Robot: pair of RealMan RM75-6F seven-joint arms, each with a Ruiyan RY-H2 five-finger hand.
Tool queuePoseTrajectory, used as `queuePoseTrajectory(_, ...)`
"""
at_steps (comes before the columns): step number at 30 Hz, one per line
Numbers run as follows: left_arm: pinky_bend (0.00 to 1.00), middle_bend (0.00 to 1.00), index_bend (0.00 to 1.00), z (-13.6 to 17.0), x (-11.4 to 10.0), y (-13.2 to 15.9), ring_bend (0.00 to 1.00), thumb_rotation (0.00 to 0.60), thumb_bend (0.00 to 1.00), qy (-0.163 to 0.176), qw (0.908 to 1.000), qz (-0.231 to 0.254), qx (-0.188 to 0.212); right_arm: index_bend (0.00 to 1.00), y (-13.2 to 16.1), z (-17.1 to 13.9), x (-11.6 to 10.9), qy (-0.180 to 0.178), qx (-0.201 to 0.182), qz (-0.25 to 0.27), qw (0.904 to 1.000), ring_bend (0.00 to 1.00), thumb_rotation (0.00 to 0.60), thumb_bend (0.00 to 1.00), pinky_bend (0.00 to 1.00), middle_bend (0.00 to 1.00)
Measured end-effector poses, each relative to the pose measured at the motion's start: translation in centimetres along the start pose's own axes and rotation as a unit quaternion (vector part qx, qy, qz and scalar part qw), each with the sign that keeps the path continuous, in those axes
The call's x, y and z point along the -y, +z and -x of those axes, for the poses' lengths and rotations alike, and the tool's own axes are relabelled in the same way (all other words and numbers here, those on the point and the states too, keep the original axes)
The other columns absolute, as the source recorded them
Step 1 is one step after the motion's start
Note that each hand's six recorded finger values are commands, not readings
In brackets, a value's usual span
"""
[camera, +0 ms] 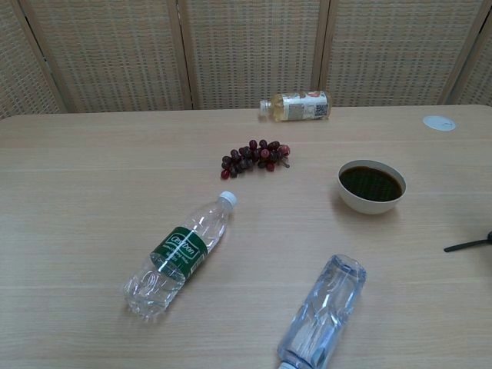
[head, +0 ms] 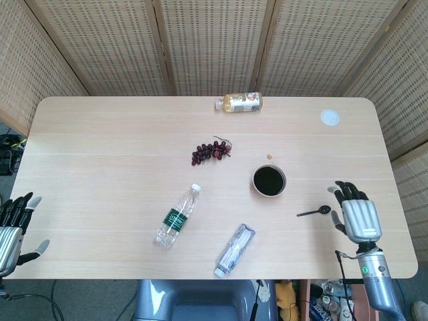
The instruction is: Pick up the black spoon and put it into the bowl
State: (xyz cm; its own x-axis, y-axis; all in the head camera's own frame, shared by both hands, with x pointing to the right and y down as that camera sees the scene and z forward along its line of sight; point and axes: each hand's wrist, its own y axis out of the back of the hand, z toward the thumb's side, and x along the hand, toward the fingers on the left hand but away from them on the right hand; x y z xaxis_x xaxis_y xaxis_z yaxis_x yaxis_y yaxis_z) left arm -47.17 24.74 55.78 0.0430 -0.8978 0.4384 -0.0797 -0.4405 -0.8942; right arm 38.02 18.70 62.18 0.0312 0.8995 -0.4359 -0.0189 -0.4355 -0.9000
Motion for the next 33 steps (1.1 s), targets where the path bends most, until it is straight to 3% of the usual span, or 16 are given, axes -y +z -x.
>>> queuePoseTrajectory(8,0.0,0.0,0.0,0.1,0.1,-0.2,0.0,0.6,0.26,-0.001,1.0,-0.001,-0.004,0.29,-0.1,1.4,1.0,0.024,-0.01,-0.01,0.9996,0.49,0.6,0.57,0.64,0.49)
queuePoseTrajectory(14,0.0,0.0,0.0,0.1,0.0,-0.3,0.0,0.6,0.26,-0.001,1.0,-0.003,-0.005,0.35,0.2,2.4,1.4,0.03,-0.017,-0.01,0.9994,0.71,0.6,0.57,0.87,0.72)
queuePoseTrajectory(19,0.0,0.0,0.0,0.1,0.0,-0.3,0.0,0.6,0.25,-0.002,1.0,-0.004,-0.006,0.43,0.6,3.5,2.3,0.047,-0.025,-0.012,0.9985,0.87,0.6,0.57,0.99,0.87)
queuePoseTrajectory(24,0.0,0.0,0.0,0.2,-0.1,-0.4,0.0,0.6,0.26,-0.001,1.0,-0.005,-0.008,0.48,0.8,4.8,3.6,0.069,-0.035,-0.019,0.9968,0.94,0.6,0.57,1.0,0.93)
queuePoseTrajectory(33,0.0,0.0,0.0,0.3,-0.1,-0.6,0.0,0.6,0.26,-0.002,0.9999,-0.007,-0.01,0.52,1.2,6.3,6.0,0.112,-0.05,-0.031,0.9919,0.96,0.6,0.57,1.0,0.96)
